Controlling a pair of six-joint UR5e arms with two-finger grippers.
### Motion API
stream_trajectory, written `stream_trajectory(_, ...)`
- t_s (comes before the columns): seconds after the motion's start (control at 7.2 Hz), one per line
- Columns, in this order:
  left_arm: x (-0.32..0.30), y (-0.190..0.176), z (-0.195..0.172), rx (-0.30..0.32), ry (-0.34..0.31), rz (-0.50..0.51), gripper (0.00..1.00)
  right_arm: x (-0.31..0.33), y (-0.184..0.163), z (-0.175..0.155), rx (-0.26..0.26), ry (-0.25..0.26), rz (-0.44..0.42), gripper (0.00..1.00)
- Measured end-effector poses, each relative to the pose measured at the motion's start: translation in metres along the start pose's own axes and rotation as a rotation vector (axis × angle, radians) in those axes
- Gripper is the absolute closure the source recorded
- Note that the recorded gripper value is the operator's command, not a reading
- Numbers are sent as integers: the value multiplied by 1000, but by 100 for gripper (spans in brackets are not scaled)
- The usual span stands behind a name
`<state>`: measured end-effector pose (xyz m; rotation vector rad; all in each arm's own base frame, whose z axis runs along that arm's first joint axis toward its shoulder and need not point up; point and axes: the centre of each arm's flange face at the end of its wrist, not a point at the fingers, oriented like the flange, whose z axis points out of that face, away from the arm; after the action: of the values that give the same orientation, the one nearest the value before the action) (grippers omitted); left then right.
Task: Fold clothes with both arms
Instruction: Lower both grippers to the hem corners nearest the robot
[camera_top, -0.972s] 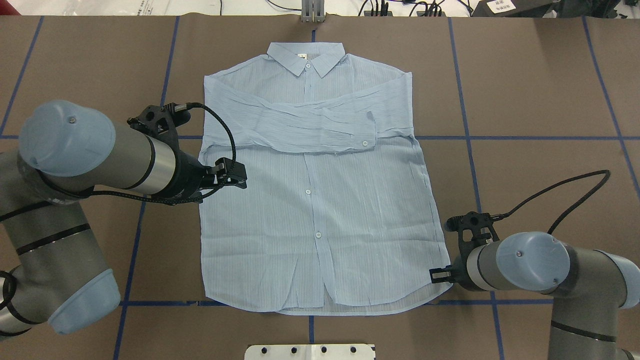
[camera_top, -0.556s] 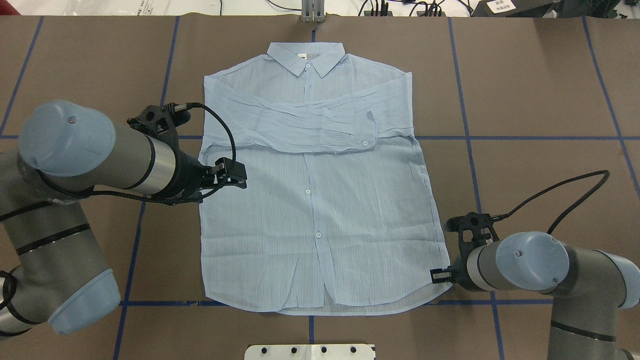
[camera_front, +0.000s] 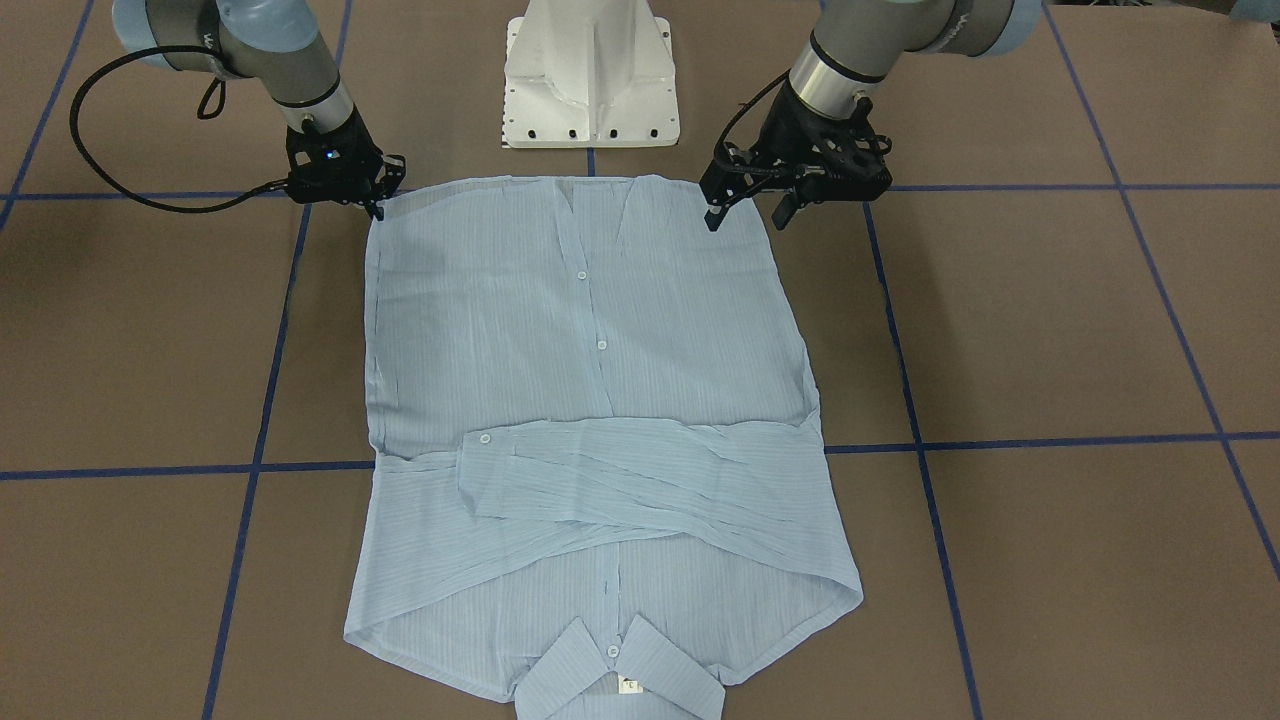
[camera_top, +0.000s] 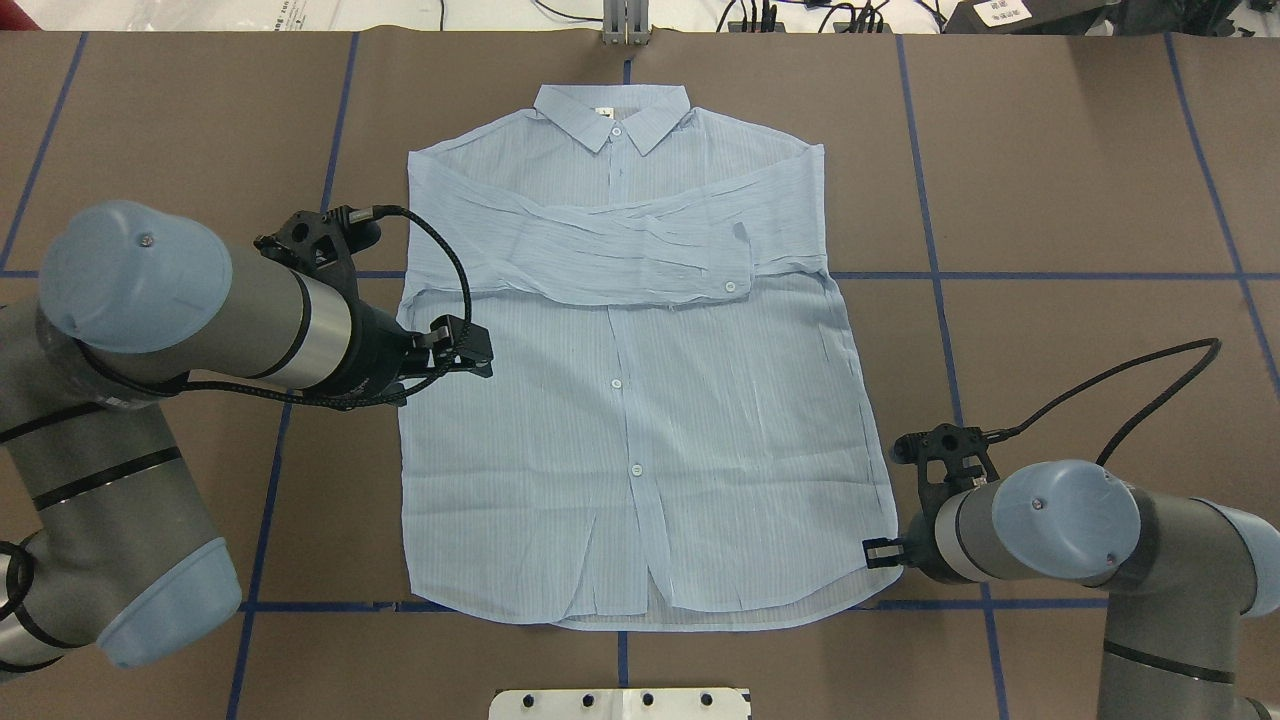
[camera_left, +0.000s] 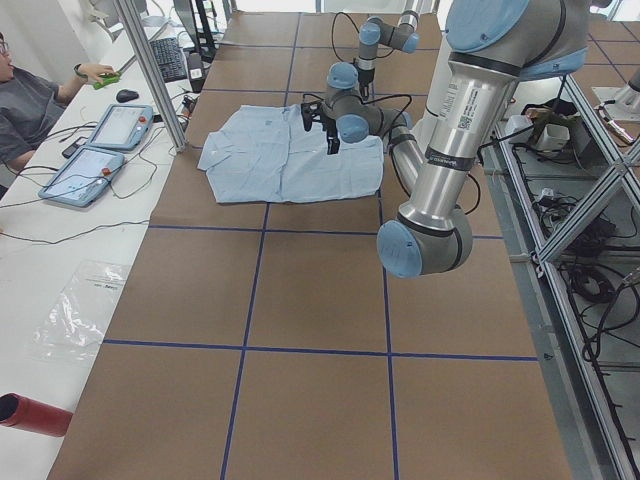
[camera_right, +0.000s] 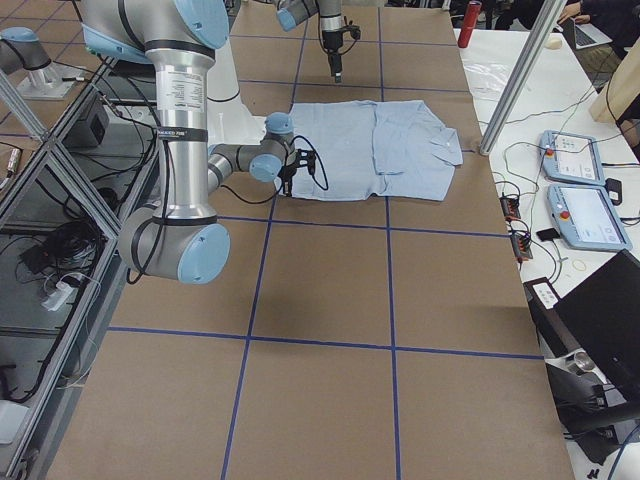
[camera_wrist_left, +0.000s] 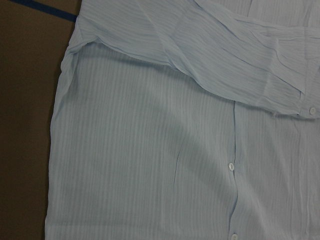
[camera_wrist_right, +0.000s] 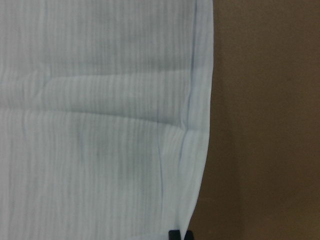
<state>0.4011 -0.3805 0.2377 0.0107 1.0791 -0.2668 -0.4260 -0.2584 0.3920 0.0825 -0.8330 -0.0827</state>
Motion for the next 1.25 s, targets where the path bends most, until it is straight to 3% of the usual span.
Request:
stream_trajectory(0.69,-56,93,72,-95,-157,-43,13,-11,-20,-31,56,-60,36,100)
stream_trajectory(1.25,-62,113,91,-104,-197,-83,22,-7,-27,-34,66,-60,48,100)
